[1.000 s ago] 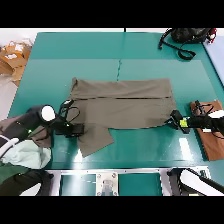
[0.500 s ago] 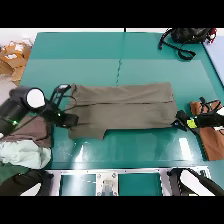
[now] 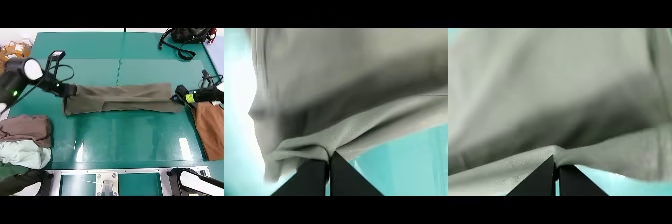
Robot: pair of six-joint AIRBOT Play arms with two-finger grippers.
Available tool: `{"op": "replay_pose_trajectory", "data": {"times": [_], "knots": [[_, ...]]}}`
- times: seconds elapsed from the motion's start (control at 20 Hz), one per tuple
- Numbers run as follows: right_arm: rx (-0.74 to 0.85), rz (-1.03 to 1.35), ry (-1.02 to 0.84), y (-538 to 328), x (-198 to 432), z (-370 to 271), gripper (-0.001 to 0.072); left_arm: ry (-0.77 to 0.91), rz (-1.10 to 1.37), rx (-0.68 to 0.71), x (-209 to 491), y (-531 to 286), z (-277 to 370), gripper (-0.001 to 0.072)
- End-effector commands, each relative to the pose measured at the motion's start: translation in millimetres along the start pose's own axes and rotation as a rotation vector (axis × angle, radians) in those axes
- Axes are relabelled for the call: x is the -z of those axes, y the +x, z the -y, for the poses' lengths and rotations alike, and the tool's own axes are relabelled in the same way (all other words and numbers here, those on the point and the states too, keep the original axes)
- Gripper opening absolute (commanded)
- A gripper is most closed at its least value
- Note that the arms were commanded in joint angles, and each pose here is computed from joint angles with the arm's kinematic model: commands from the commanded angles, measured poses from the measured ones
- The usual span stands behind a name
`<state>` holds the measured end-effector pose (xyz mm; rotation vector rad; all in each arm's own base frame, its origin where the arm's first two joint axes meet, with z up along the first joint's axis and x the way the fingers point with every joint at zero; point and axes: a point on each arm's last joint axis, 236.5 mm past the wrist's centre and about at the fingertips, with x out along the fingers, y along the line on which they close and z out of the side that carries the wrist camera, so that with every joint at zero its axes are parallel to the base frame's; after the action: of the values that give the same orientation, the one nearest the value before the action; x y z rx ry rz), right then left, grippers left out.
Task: Fold the shirts.
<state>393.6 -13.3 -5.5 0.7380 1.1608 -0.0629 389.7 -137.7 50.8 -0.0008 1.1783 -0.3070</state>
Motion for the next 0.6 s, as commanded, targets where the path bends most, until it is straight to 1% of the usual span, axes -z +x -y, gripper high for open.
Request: {"op": "replay_pose_trajectory", "data": {"times": [0.0,0.25,0.35,0.4,0.45,0.5,0.55], "knots": [[-0.045,0.023,-0.022,30,-37,-30,0.0016,0.011,0.022,0.029,-40,37,-1,0.0018],[-0.036,-0.023,-0.018,84,-66,-30,0.0017,0.018,-0.012,-0.011,-67,89,-16,0.0018],[-0.039,-0.028,-0.004,102,-76,-27,0.0017,-0.027,0.028,-0.018,-84,100,-25,0.0019],[-0.045,-0.023,0.004,109,-81,-26,0.0055,-0.052,0.06,-0.022,-94,102,-32,0.0019],[-0.048,-0.014,0.007,112,-87,-26,0.0214,-0.077,0.097,-0.024,-103,101,-39,0.0021],[-0.051,0.004,0.001,111,-95,-28,0.0381,-0.093,0.131,-0.03,-111,98,-46,0.0175],[-0.058,0.026,-0.006,106,-105,-30,0.0434,-0.109,0.164,-0.036,-121,93,-54,0.0511]]}}
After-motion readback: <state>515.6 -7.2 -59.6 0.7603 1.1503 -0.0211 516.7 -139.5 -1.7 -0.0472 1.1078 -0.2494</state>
